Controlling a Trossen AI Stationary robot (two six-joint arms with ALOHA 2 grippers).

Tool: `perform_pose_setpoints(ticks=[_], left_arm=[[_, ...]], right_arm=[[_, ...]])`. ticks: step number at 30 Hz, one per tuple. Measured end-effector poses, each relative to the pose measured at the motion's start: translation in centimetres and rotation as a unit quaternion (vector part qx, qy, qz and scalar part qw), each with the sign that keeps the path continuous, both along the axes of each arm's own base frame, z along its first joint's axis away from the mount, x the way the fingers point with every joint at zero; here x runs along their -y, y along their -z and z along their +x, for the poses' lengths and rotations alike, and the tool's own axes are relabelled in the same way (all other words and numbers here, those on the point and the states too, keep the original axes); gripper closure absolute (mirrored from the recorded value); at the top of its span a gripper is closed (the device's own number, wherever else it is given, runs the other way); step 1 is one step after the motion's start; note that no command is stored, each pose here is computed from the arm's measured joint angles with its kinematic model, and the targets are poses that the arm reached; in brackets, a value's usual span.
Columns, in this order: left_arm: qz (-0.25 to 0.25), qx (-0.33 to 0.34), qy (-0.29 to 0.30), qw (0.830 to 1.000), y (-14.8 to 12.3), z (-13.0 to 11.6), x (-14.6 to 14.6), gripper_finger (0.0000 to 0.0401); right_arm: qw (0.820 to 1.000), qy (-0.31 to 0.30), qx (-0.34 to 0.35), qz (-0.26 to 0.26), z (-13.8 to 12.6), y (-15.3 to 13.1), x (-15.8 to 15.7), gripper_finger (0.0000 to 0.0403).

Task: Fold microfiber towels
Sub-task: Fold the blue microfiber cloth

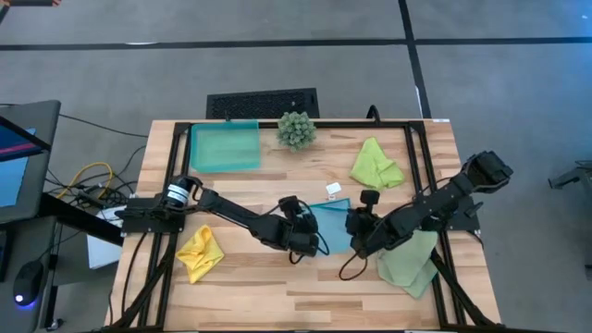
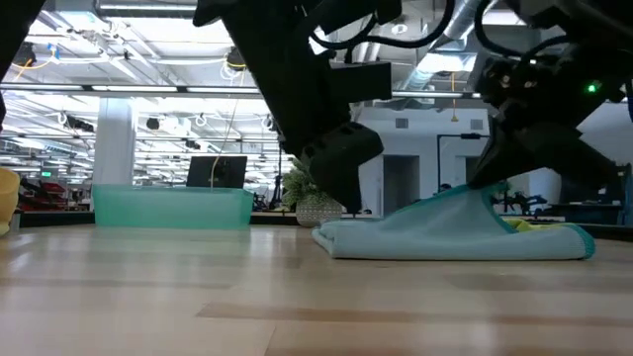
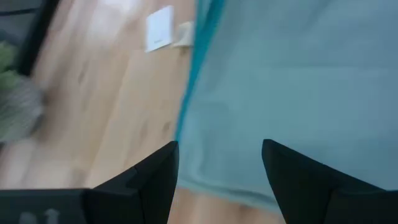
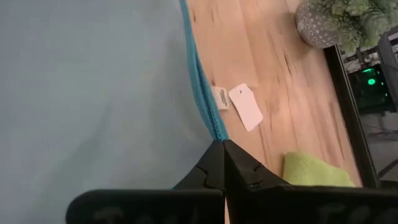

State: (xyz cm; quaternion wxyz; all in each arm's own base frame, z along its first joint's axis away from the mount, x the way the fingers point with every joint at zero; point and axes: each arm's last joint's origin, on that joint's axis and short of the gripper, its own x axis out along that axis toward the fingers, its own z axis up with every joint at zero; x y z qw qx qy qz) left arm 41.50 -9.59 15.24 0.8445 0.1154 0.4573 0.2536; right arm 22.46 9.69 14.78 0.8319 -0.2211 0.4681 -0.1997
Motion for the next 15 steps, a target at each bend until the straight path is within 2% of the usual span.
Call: perform_pose_setpoints(ticks=[5,9,15], left_arm=[[-0.004,-0.018,-0.057,0.998,0.5,-0.7,-1.4,0.0177],[-0.017,-0.012,-0.080,0.997,1.3,-0.8,-2.7,0.0183],[-0.051,0.020,-0.099,0.994,2.3,-0.4,-4.5,0.0232]], right_arm=[[1.000,0.003,-0.004,0.011,-0.1,0.9,0.7,0.0390],[1.000,0.005,-0.005,0.010,-0.2,1.0,0.8,0.0390],[1.000,0.003,-0.005,0.013,-0.2,1.0,0.7,0.0390]])
